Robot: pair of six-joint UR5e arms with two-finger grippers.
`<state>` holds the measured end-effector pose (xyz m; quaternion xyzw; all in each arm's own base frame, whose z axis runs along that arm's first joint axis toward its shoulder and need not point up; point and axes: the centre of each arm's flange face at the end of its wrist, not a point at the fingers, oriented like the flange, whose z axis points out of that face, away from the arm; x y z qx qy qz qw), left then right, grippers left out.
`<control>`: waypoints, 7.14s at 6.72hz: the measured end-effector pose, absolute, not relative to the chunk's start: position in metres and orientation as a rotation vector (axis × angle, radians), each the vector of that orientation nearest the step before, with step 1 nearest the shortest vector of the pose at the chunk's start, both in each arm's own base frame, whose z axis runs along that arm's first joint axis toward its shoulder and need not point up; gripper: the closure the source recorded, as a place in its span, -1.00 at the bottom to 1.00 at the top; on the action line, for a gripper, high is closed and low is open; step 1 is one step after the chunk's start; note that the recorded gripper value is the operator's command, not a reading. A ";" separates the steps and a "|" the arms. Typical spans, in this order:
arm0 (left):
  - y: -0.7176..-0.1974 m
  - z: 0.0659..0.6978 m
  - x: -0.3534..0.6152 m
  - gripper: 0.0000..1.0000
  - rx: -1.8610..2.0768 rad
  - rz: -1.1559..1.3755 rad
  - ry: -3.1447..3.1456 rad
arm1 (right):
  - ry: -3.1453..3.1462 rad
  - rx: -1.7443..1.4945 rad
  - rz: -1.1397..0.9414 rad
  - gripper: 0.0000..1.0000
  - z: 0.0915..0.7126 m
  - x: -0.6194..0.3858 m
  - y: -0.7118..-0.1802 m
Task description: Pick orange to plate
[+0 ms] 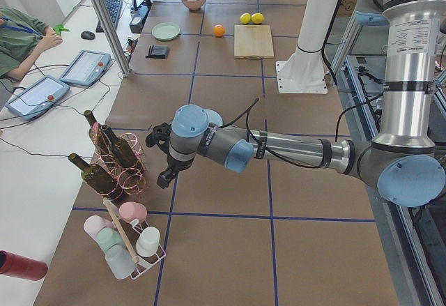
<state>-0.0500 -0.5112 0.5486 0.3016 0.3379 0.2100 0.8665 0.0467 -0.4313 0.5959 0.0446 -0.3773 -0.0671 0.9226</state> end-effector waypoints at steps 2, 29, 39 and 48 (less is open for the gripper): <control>-0.511 0.523 -0.029 -1.00 0.729 0.368 0.768 | -0.777 0.085 -0.132 -1.00 0.598 0.047 -0.429; -0.443 0.265 0.558 1.00 0.327 -0.181 1.102 | -0.777 0.161 -0.157 -1.00 0.581 0.046 -0.436; -0.515 0.292 0.287 -1.00 0.479 0.249 0.863 | -0.807 0.325 -0.122 -1.00 0.542 0.043 -0.446; -0.427 0.639 -0.105 -1.00 0.170 0.157 0.890 | -0.865 0.285 -0.175 -1.00 0.510 -0.028 -0.462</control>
